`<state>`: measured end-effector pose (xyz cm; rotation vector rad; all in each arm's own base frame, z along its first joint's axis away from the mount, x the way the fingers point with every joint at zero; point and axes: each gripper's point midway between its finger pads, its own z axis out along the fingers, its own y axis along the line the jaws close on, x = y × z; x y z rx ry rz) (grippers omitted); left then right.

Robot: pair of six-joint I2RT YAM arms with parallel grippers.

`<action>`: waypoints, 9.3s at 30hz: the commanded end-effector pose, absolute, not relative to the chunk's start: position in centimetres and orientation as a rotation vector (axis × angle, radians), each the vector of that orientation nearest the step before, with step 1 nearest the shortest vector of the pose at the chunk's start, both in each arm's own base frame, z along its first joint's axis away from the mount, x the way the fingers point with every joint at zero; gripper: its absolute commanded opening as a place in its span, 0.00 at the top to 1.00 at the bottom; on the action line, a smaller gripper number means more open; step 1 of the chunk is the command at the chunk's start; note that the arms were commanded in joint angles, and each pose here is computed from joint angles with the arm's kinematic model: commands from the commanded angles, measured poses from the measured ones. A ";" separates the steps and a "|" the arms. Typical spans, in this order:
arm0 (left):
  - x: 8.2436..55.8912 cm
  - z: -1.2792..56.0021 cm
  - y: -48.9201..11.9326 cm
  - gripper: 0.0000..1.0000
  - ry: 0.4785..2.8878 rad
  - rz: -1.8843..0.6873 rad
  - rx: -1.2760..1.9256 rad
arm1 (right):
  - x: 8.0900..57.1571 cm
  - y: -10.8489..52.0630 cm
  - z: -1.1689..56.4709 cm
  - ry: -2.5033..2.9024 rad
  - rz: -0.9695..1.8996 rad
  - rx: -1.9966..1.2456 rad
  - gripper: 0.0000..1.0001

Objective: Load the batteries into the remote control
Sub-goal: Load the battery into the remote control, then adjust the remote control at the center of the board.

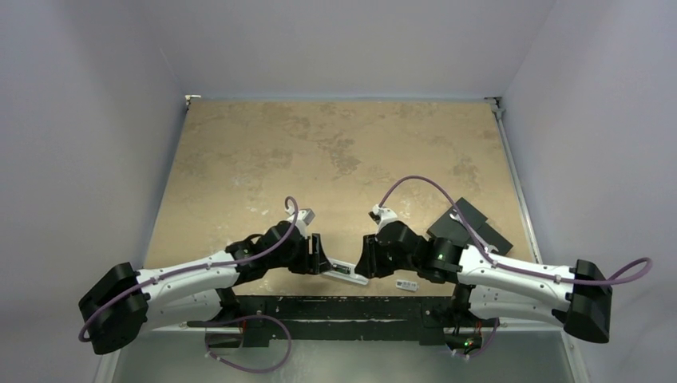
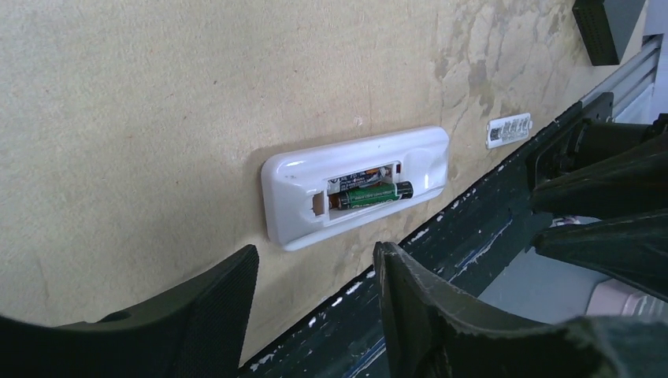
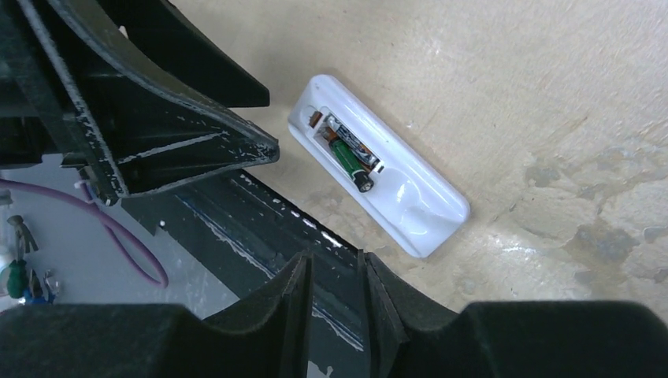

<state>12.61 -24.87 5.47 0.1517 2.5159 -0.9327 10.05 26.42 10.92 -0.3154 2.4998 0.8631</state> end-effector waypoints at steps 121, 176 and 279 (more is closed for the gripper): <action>12.0 4.6 -25.8 0.76 2.474 -1.178 0.108 | 11.6 29.2 2.6 2.646 0.050 -0.604 1.00; 18.3 8.3 -28.2 0.84 2.457 -0.865 0.255 | 8.4 25.5 4.1 2.654 0.452 -0.335 1.00; 15.2 16.6 -20.6 0.38 2.399 -0.692 0.254 | 11.1 19.1 8.0 2.710 0.202 -0.243 0.01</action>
